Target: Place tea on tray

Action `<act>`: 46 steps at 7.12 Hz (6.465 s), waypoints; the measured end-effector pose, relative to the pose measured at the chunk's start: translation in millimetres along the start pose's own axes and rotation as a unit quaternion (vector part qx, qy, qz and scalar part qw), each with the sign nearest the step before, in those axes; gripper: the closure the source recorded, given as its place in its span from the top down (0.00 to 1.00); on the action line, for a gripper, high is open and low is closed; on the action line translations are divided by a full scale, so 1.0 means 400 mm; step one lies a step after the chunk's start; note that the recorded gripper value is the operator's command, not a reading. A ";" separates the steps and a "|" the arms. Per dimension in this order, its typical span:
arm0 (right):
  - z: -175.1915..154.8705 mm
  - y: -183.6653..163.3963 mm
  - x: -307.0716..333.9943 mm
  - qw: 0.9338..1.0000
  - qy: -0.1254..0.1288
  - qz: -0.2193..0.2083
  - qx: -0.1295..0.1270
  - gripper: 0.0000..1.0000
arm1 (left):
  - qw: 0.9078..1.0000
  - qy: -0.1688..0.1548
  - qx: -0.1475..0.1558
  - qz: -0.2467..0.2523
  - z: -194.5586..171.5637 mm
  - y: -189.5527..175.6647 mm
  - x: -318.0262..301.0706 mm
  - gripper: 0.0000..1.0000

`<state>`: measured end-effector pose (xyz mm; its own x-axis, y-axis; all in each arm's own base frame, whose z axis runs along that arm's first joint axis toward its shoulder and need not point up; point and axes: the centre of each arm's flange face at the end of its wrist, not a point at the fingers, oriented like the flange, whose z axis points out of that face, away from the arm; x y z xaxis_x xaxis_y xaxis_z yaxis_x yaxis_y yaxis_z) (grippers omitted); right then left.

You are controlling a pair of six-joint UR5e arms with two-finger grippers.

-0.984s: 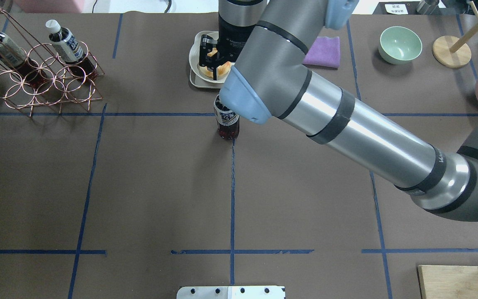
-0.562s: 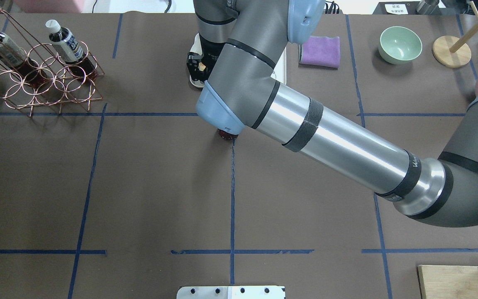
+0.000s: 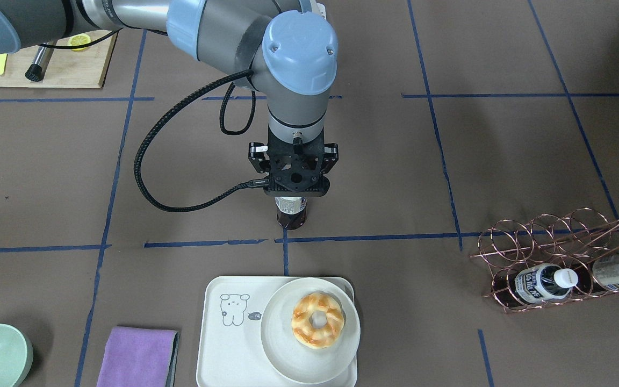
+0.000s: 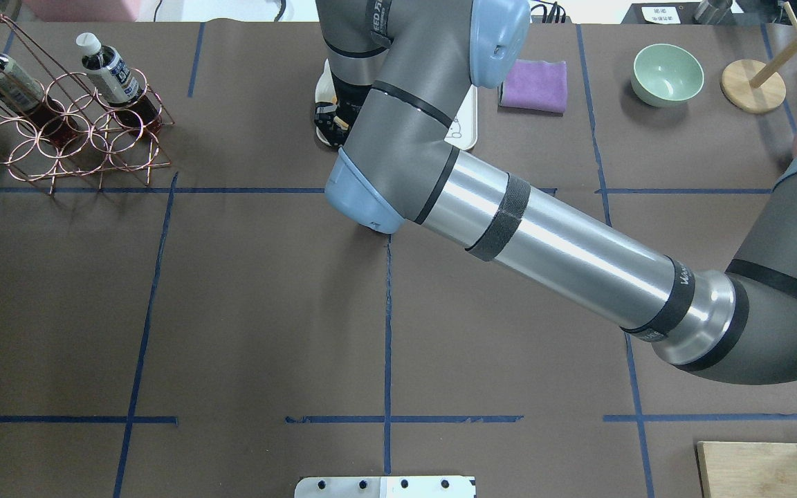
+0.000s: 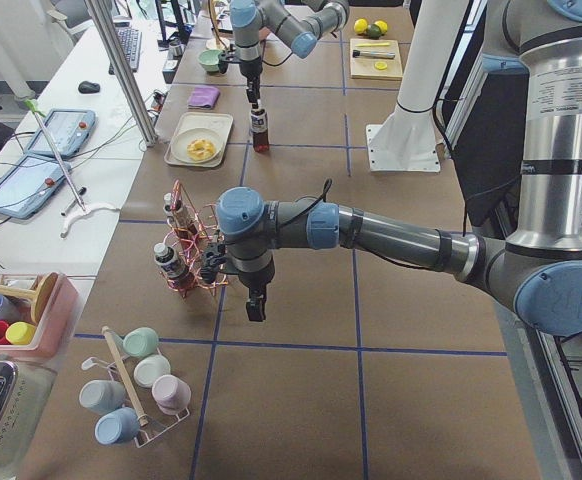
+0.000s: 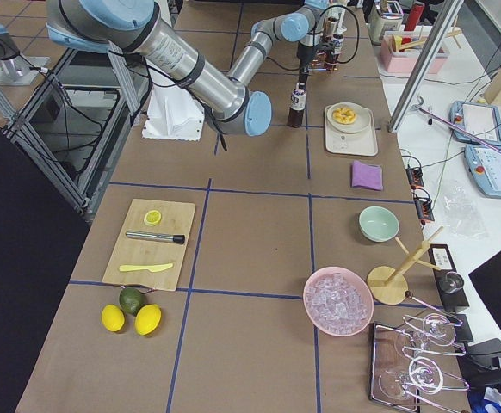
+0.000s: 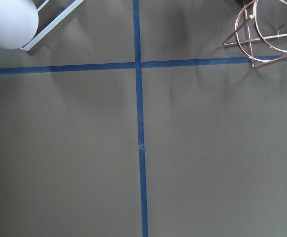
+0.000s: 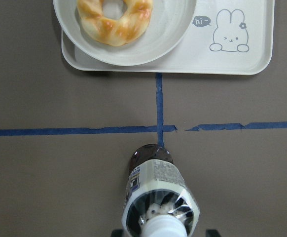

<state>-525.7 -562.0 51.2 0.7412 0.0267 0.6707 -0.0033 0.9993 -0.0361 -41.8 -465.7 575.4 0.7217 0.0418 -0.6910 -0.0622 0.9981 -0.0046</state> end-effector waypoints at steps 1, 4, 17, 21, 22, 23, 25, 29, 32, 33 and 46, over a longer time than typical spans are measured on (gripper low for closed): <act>0.003 0.001 -0.001 1.000 0.002 -0.001 0.002 0.02 | 1.000 0.000 0.000 0.000 0.000 0.000 0.000 1.00; -0.008 -0.005 -0.002 1.000 0.005 -0.001 0.013 0.00 | 1.000 0.000 0.001 0.001 -0.002 -0.002 0.002 1.00; -0.028 -0.487 0.311 1.000 -0.008 0.007 0.026 0.68 | 1.000 0.000 0.009 0.008 -0.022 -0.005 0.021 1.00; -0.043 -0.484 0.296 0.999 -0.013 0.000 0.030 1.00 | 1.000 0.000 0.009 0.008 -0.022 -0.005 0.021 1.00; -0.081 -0.493 0.305 0.999 -0.020 0.002 0.032 1.00 | 1.000 0.000 0.009 0.008 -0.021 -0.005 0.020 1.00; -0.132 -0.505 0.338 0.999 -0.029 0.008 0.028 1.00 | 1.000 0.000 0.008 0.007 -0.019 -0.005 0.018 1.00; -0.204 -0.496 0.491 1.000 -0.014 -0.023 0.006 1.00 | 1.000 -0.001 0.005 0.007 -0.012 -0.003 0.011 1.00; -0.142 -0.296 1.192 0.987 0.022 -0.155 -0.024 1.00 | 1.000 -0.002 -0.017 0.011 0.047 0.011 -0.047 1.00; -0.008 -0.067 1.671 0.983 0.025 -0.171 -0.069 0.99 | 0.999 -0.001 -0.034 0.006 0.090 0.020 -0.087 1.00; 0.021 0.023 1.788 0.985 0.020 -0.149 -0.080 0.99 | 0.999 -0.001 -0.036 0.003 0.095 0.023 -0.092 1.00; 0.110 0.212 1.994 0.997 0.020 -0.066 -0.026 1.00 | 0.999 -0.010 -0.041 0.001 0.099 0.044 -0.098 1.00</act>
<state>35.6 -454.8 615.7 0.7590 -0.1081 0.6420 0.1307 0.9913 0.0124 -43.9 -447.9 630.9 0.7356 0.0462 -0.6758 -0.1204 0.9907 -0.0633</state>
